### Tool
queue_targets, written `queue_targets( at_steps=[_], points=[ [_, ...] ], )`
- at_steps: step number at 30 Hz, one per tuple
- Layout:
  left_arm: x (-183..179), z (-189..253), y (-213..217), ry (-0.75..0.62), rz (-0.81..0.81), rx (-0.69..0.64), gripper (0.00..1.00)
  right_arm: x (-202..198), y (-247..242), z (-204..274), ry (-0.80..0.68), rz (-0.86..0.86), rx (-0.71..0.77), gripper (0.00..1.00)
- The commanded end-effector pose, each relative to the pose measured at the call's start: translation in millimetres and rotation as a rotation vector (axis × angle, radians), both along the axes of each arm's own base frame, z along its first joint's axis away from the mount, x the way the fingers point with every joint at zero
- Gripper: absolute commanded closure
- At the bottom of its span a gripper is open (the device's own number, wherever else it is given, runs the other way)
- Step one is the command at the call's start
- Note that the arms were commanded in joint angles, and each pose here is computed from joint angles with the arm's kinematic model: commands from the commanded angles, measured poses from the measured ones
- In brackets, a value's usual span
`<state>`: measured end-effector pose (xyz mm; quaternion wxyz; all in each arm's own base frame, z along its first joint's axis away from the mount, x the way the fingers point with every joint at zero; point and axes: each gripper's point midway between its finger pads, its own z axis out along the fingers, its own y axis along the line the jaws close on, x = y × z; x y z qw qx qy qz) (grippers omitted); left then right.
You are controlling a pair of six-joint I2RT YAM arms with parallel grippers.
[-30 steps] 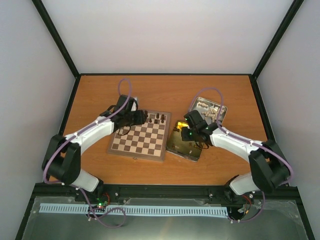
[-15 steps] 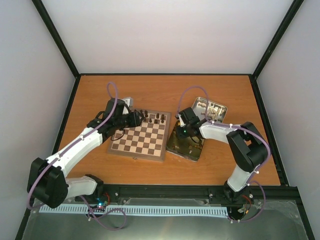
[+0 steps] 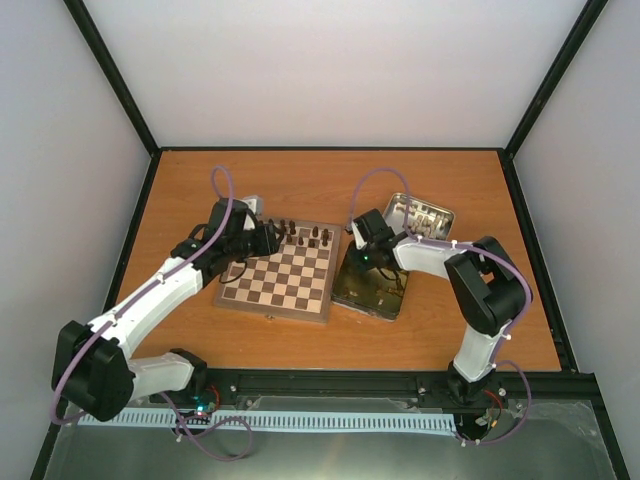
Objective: Set up the chess pieces on the board
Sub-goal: Pick up the chess piece from the storage box, then place the chess piece on the chessboard.
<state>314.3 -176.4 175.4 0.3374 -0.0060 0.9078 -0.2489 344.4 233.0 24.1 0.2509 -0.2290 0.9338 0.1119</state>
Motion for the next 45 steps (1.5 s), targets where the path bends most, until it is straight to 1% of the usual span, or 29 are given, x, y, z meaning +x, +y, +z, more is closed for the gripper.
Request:
queue_targets(
  at_steps=[1, 3, 7, 9, 11, 14, 18, 24, 27, 34, 36, 38, 40, 45],
  points=[
    [-1.4, 1.4, 11.0, -0.021, 0.026, 0.038, 0.49, -11.9, -6.7, 16.7, 0.104, -0.075, 0.002, 0.97],
    [-2.2, -4.7, 17.6, -0.017, 0.059, 0.054, 0.49, -21.0, -9.5, 29.6, 0.177, -0.118, 0.001, 0.97],
    [-5.9, -20.1, 29.8, -0.007, 0.120, 0.071, 0.49, -45.7, -6.4, 54.5, 0.318, -0.136, 0.035, 0.96],
    [-8.8, -28.0, 34.5, 0.000, 0.146, 0.072, 0.47, -57.5, 3.8, 69.7, 0.365, -0.109, 0.088, 0.96],
    [-12.5, -35.4, 39.8, 0.007, 0.172, 0.074, 0.46, -65.6, 11.6, 80.9, 0.396, -0.100, 0.104, 0.96],
    [-18.3, -40.8, 42.9, -0.003, 0.187, 0.053, 0.46, -79.0, 34.4, 86.7, 0.462, -0.077, 0.135, 0.94],
    [-26.2, -51.1, 44.1, -0.005, 0.186, 0.030, 0.46, -96.1, 58.2, 73.5, 0.574, -0.053, 0.096, 0.95],
    [-34.9, -59.3, 40.9, -0.007, 0.152, 0.007, 0.46, -104.7, 79.6, 73.2, 0.650, -0.021, -0.001, 0.93],
    [-37.2, -62.0, 41.8, -0.010, 0.146, 0.010, 0.45, -111.1, 84.6, 59.1, 0.699, -0.010, -0.067, 0.92],
    [-41.2, -66.5, 42.0, -0.012, 0.123, 0.026, 0.45, -114.9, 89.9, 43.7, 0.731, -0.005, -0.139, 0.89],
    [-41.6, -66.9, 41.2, -0.011, 0.115, 0.026, 0.45, -115.4, 92.8, 41.2, 0.736, -0.002, -0.141, 0.85],
    [-37.6, -59.6, 37.3, -0.042, 0.104, 0.006, 0.45, -113.5, 98.4, 43.6, 0.730, 0.006, -0.129, 0.77],
    [-37.8, -57.4, 35.2, -0.048, 0.093, -0.001, 0.45, -109.8, 103.9, 49.5, 0.714, 0.012, -0.104, 0.71],
    [-38.5, -54.0, 26.3, -0.052, 0.045, -0.023, 0.45, -102.2, 112.6, 61.6, 0.680, 0.016, -0.056, 0.71]
  ],
)
